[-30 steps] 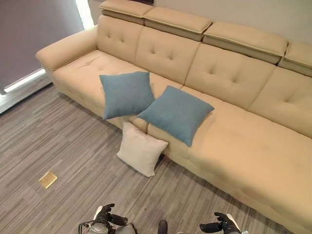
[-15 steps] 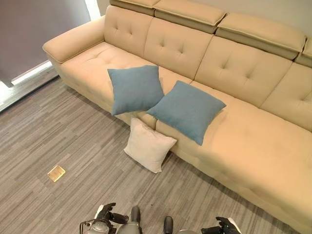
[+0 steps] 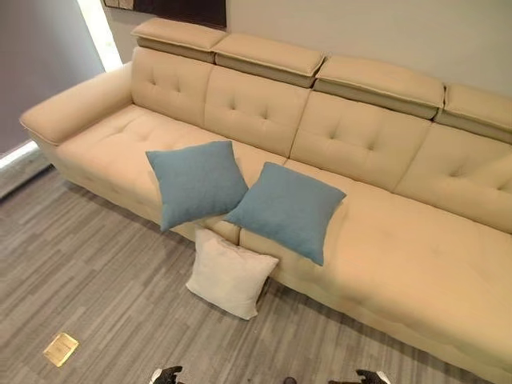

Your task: Pick up all the scattered cushions and arrange them neatly on the sofa.

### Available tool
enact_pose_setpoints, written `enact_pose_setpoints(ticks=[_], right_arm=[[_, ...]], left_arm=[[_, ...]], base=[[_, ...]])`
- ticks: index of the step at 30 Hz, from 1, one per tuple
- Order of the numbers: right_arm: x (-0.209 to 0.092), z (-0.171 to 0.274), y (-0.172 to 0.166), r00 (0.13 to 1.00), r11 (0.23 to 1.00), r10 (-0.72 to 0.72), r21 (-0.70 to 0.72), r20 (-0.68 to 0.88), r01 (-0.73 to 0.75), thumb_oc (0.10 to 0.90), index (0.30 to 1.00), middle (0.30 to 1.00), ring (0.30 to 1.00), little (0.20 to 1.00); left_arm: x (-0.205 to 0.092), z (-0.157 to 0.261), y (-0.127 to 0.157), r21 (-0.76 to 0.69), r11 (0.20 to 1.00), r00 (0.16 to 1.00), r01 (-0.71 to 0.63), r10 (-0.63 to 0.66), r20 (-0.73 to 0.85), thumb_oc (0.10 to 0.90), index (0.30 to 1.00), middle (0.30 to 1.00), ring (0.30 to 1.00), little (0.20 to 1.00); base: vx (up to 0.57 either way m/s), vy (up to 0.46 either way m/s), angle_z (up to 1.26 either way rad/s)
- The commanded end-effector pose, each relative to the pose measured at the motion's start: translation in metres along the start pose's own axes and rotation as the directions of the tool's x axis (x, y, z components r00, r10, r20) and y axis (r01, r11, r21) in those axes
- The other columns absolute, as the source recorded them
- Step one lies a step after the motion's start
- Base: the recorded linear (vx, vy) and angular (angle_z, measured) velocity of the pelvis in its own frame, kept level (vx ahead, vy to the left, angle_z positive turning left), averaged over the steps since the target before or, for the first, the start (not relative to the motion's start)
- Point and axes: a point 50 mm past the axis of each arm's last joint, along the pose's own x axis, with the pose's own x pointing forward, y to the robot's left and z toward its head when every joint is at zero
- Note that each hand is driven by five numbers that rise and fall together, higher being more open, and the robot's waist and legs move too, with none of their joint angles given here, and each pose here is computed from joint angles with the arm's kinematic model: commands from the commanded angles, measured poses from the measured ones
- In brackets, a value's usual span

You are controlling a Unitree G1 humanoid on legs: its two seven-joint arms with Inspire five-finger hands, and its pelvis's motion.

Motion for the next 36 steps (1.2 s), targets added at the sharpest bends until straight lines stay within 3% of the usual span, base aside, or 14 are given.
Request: enact_pose_setpoints(ticks=[1,8,19,27,36], right_arm=[[0.002,0.004,-0.012,0.999,0.999,-0.04,-0.021,0.018,0.04,0.8,0.9,0.9,0.9,0.9],[0.003,0.013,-0.011,0.998,0.999,-0.039,-0.021,0.053,0.04,0.8,0.9,0.9,0.9,0.9],[0.002,0.007,-0.015,0.998,0.998,-0.043,-0.042,0.034,0.045,0.8,0.9,0.9,0.9,0.9],[0.004,0.01,-0.027,0.996,0.996,-0.084,0.019,0.042,0.083,0.8,0.9,0.9,0.9,0.9],[0.004,0.008,-0.029,0.994,0.995,-0.099,0.028,0.039,0.098,0.8,0.9,0.9,0.9,0.9]], left_arm=[[0.003,0.012,0.013,0.019,0.999,0.998,-0.034,0.033,0.051,0.8,0.9,0.9,0.9,0.9],[0.004,0.017,0.021,0.004,0.998,0.996,-0.06,0.059,0.063,0.8,0.9,0.9,0.9,0.9],[0.004,0.022,0.015,-0.006,0.999,0.997,-0.04,0.04,0.072,0.8,0.9,0.9,0.9,0.9],[0.004,0.038,0.006,0.009,1.0,0.992,-0.014,0.013,0.124,0.8,0.9,0.9,0.9,0.9],[0.003,0.033,0.004,0.023,1.0,0.994,0.0,-0.002,0.107,0.8,0.9,0.9,0.9,0.9]], base=[[-0.01,0.077,0.03],[0.03,0.037,-0.05],[0.2,-0.123,0.14],[0.14,-0.156,0.27],[0.21,0.044,0.03]])
